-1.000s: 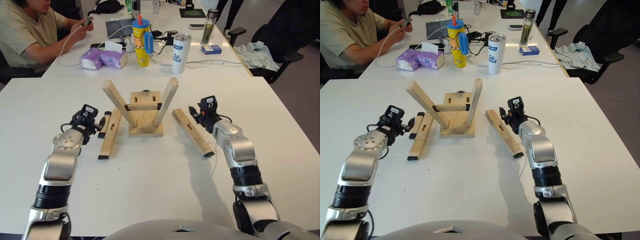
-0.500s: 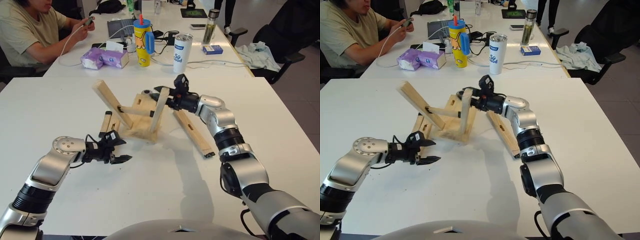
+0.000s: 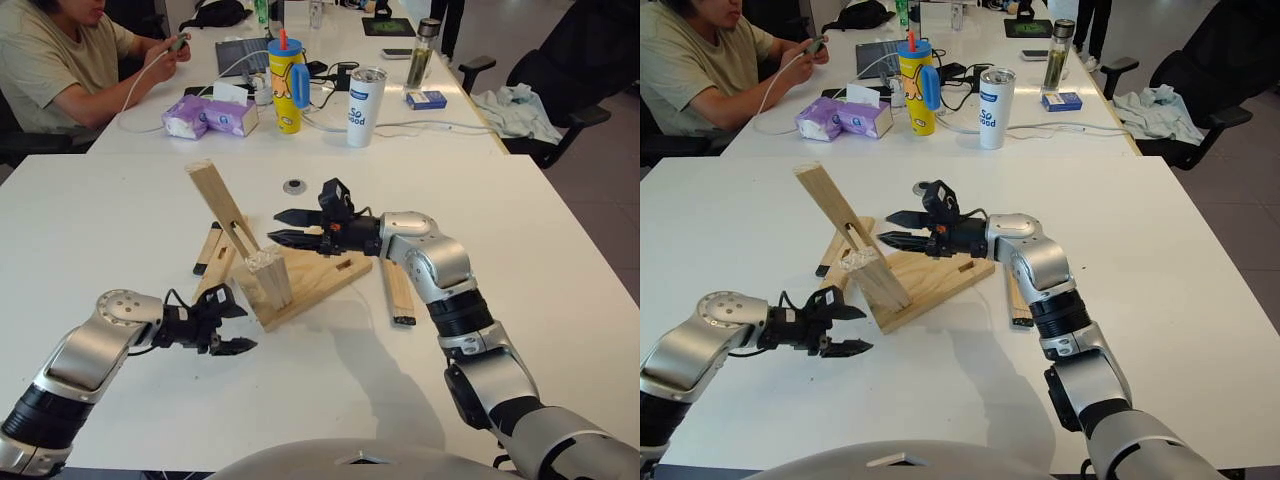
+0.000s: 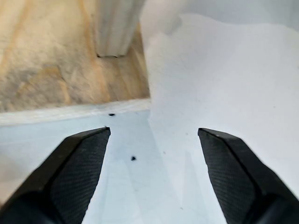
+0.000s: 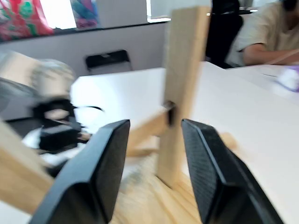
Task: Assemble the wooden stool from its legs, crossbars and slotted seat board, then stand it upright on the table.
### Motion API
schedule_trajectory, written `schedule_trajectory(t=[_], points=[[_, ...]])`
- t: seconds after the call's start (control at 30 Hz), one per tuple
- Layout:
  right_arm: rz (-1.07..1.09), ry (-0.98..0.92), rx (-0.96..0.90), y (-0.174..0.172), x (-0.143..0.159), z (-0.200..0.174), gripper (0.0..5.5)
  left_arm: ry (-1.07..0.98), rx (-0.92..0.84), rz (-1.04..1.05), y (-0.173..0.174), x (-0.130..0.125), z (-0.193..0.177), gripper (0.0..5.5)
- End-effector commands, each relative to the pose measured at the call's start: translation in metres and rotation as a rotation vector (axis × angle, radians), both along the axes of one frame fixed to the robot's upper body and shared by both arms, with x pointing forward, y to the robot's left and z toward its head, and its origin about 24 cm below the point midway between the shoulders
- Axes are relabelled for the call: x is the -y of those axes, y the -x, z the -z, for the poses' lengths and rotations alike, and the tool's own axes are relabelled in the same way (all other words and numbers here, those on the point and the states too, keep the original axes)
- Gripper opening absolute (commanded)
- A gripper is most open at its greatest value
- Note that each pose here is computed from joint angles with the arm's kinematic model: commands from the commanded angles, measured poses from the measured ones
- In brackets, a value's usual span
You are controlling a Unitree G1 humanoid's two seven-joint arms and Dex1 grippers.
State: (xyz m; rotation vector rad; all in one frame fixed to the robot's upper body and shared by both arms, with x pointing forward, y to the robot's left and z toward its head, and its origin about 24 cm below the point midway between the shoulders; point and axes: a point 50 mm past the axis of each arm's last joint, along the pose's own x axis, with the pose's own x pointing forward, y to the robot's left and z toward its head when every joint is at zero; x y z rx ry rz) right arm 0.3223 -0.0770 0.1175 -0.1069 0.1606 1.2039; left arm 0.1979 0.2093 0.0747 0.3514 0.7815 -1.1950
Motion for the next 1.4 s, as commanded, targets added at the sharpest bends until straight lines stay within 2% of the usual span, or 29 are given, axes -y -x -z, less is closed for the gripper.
schedule_trajectory(t=[0.03,0.13,0.27,0.47,0.57,0.73,0.93,1.13,1.4], points=[[0.18,0.216,0.043,-0.014,0.04,0.026,2.05,0.052,-0.04,0.07,0.015,0.005,-0.007,3.51],[0.189,0.344,0.091,-0.017,0.053,0.034,2.05,0.118,-0.034,0.094,0.018,0.021,-0.009,3.51],[0.088,0.489,0.11,-0.01,0.05,0.049,2.05,0.118,-0.048,0.059,0.017,0.043,0.006,3.51],[-0.125,0.779,0.109,0.013,0.053,0.073,2.05,-0.009,0.012,-0.012,0.006,0.06,0.029,3.51],[-0.225,0.834,0.08,0.031,0.053,0.078,2.05,-0.045,0.058,-0.079,-0.003,0.062,0.034,3.51],[-0.288,0.721,0.014,0.059,0.035,0.075,2.05,-0.132,0.111,-0.203,-0.02,0.05,0.041,3.51],[-0.252,0.64,-0.029,0.072,0.02,0.075,2.05,-0.203,0.188,-0.318,-0.044,0.036,0.043,3.51],[-0.191,0.569,-0.041,0.075,0.002,0.082,2.05,-0.213,0.253,-0.36,-0.068,0.04,0.043,3.51],[-0.108,0.537,-0.006,0.065,-0.01,0.084,2.05,-0.229,0.302,-0.355,-0.083,0.045,0.046,3.51]])
